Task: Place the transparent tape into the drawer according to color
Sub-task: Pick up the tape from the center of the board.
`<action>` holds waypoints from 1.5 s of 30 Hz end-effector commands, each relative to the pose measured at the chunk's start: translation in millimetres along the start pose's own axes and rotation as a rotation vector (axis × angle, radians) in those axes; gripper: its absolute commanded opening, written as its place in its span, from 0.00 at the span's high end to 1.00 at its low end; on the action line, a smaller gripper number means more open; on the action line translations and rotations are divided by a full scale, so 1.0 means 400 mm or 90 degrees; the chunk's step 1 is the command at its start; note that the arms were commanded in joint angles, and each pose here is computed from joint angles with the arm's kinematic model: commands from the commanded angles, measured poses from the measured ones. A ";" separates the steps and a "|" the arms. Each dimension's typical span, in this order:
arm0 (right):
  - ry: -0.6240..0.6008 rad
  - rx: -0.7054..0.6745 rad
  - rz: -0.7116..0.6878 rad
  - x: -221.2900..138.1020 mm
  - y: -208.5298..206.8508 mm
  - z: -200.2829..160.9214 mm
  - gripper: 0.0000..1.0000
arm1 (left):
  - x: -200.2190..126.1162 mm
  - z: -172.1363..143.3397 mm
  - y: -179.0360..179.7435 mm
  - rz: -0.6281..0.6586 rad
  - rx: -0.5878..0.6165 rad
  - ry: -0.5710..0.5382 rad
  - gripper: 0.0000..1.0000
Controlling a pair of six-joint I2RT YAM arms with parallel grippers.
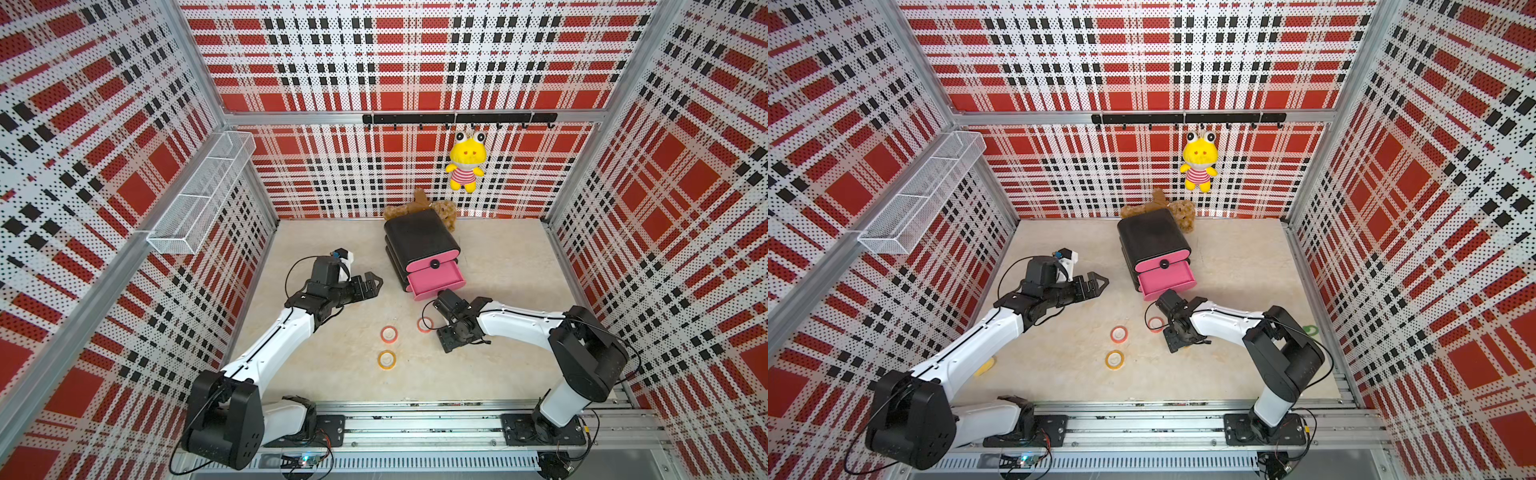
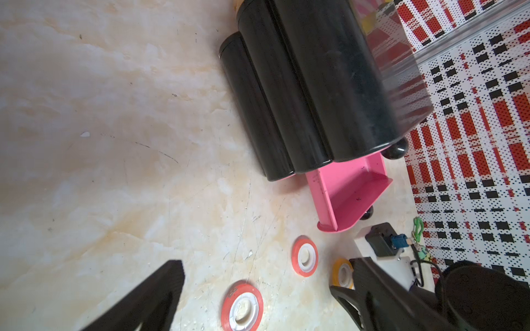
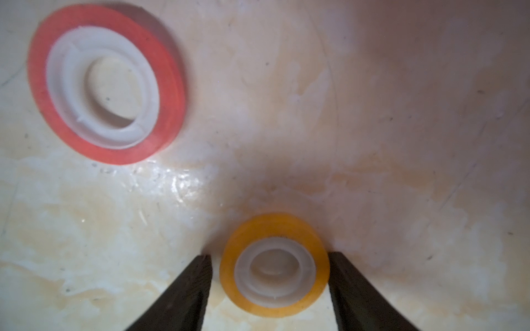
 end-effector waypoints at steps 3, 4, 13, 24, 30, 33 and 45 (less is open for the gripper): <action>0.043 -0.002 -0.002 0.023 -0.002 -0.048 0.30 | -0.006 0.020 -0.012 -0.016 0.013 -0.016 0.01; 0.044 -0.002 -0.003 0.024 -0.002 -0.050 0.31 | -0.005 0.019 -0.011 -0.016 0.013 -0.014 0.01; 0.052 -0.003 0.001 0.034 0.000 -0.055 0.44 | -0.009 0.027 -0.018 -0.018 0.013 -0.018 0.01; 0.013 0.007 -0.004 -0.017 -0.005 -0.027 0.46 | -0.013 0.038 -0.027 -0.023 0.013 -0.024 0.01; 0.000 0.012 -0.006 -0.046 -0.009 -0.023 0.47 | -0.018 0.043 -0.033 -0.027 0.014 -0.027 0.01; -0.007 0.017 -0.003 -0.061 -0.011 -0.023 0.48 | -0.021 0.045 -0.036 -0.029 0.014 -0.030 0.01; -0.037 0.030 0.005 -0.151 -0.022 -0.023 0.48 | -0.020 0.051 -0.046 -0.034 0.017 -0.031 0.01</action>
Point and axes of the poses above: each gripper's point midway between its finger pads, its own x axis out along the fingers, its own y axis along the line the jaws close on, z = x × y, the point moved 5 cm from there along -x, back along the fingers, and after that the axes turned 1 degree about -x, right-handed, at the moved point
